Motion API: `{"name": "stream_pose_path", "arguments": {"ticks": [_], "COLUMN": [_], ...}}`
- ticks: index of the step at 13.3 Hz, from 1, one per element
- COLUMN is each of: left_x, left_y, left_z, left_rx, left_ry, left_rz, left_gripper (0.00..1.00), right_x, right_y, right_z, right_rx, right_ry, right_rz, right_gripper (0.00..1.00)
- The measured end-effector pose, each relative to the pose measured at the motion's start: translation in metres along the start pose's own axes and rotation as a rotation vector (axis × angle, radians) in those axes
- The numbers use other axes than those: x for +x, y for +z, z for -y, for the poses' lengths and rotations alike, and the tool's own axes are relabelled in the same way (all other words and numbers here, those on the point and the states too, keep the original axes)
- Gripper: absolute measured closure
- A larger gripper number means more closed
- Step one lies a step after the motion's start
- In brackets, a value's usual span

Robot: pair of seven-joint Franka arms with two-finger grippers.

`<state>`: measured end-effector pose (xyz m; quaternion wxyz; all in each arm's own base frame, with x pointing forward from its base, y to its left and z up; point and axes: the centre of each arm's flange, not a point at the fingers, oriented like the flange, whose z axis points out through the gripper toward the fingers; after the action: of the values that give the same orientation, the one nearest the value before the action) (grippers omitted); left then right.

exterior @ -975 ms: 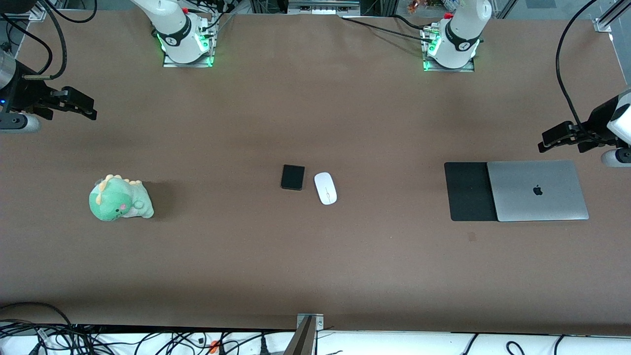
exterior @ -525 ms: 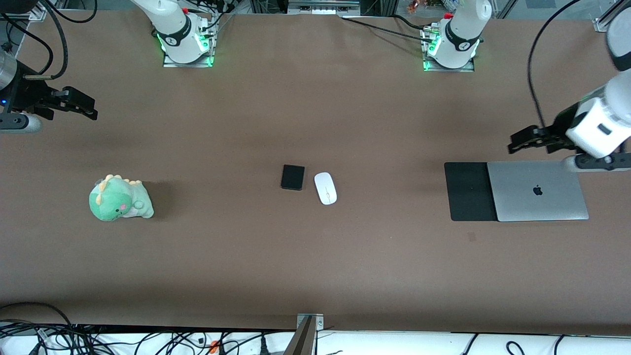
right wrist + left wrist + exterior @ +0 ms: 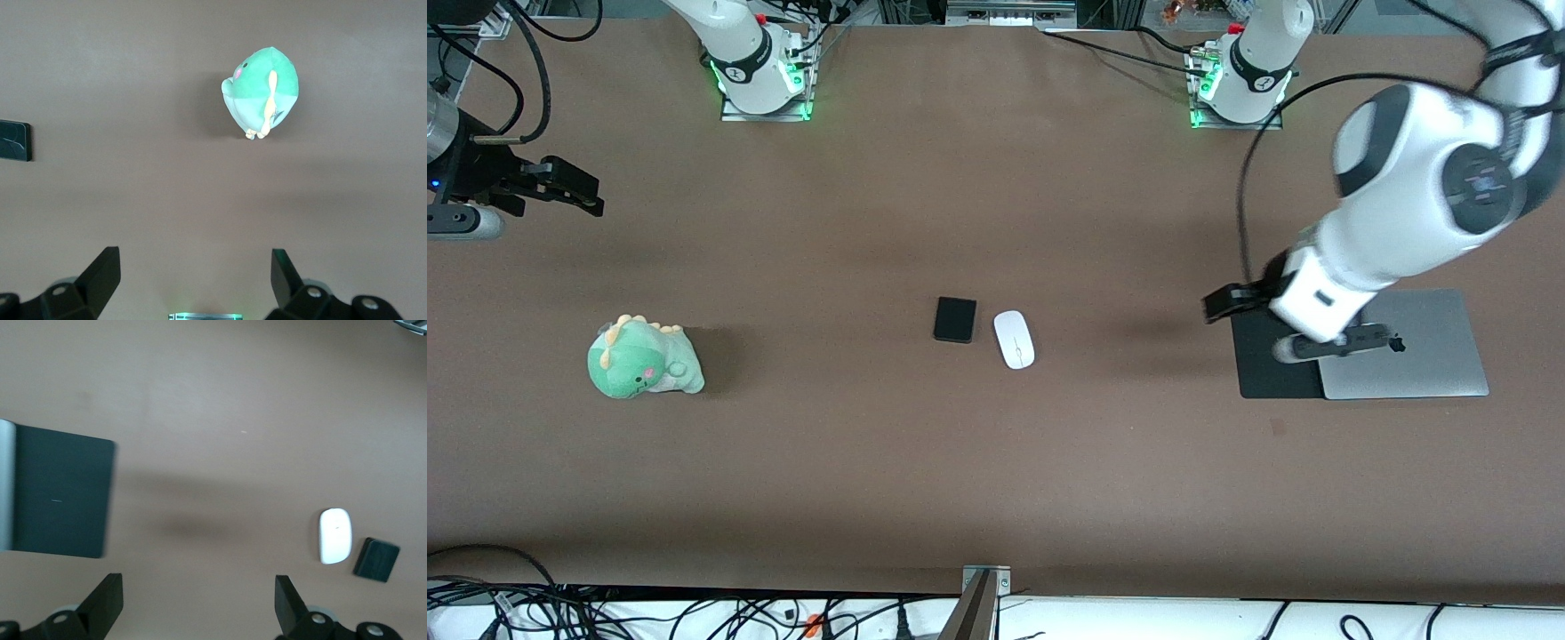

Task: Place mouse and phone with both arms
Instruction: 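Reach the left gripper over the white mouse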

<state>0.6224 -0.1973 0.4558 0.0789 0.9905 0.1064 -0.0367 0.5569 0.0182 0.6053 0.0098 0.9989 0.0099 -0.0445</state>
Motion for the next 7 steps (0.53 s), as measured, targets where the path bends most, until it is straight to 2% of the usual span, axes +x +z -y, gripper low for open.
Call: {"name": "stream_pose_path", "arguments": {"ticks": [4, 7], "left_x": [-0.026, -0.040], "left_y": [0.081, 0.135], "left_z": [-0.085, -0.136], "left_rx": [0.011, 0.063], "left_ry": [-0.071, -0.133], "left_rz": [-0.005, -0.022], "left_gripper": [0.00, 0.00], "right_x": [0.000, 0.000], "right_y": [0.000, 0.000], "right_z": [0.000, 0.001], "right_rx": [0.000, 0.000], "right_ry": [-0.001, -0.001], "right_rz": [0.001, 0.001], "right_gripper": [0.00, 0.00]}}
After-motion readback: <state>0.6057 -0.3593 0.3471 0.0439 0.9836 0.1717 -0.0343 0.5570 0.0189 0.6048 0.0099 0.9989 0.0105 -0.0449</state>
